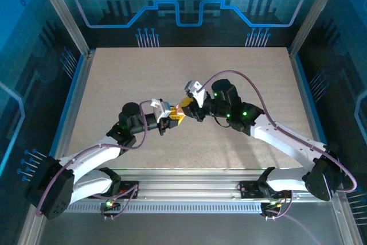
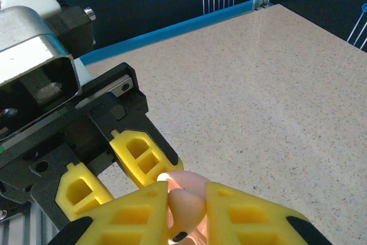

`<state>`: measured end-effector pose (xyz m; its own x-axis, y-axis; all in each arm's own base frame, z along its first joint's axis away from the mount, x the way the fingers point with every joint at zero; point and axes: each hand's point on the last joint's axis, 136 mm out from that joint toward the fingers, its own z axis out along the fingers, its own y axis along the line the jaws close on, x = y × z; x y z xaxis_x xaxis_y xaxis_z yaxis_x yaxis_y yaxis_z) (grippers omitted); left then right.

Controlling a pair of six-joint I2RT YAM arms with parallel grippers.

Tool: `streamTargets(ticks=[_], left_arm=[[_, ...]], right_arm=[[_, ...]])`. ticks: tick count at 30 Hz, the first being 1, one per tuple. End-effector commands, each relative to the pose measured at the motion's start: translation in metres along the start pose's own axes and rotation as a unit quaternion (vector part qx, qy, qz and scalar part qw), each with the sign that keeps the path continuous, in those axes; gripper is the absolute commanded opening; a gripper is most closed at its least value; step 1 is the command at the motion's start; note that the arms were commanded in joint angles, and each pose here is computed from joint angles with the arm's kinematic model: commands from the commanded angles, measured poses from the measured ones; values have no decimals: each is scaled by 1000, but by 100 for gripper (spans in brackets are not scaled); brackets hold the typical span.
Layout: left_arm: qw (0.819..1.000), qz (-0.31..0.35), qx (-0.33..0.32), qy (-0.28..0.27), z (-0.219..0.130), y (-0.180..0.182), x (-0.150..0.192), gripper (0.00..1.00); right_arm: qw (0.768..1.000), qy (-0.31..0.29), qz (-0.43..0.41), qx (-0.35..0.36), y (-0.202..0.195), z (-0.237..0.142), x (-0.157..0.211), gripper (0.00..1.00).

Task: Insert the wireless bluetooth earbuds into the charging case

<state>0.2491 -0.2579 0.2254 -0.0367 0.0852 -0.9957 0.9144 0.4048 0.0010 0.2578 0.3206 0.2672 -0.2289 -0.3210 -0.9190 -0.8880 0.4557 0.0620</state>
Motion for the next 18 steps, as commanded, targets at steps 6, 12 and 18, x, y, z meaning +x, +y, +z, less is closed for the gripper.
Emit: streamTargets(ticks=[6,12,18], left_arm=[[997,48,23,-52,-5,-12,-43,12],[997,51,28,-53,-6,-15,-45,12],[997,53,29,-54,-8,-16,-46,12]], right_arm=[[999,12,-44,-17,9,5,5,21],[997,24,-76,-24,10,3,10,21],[994,35,-98,-34,8,0,10,21]])
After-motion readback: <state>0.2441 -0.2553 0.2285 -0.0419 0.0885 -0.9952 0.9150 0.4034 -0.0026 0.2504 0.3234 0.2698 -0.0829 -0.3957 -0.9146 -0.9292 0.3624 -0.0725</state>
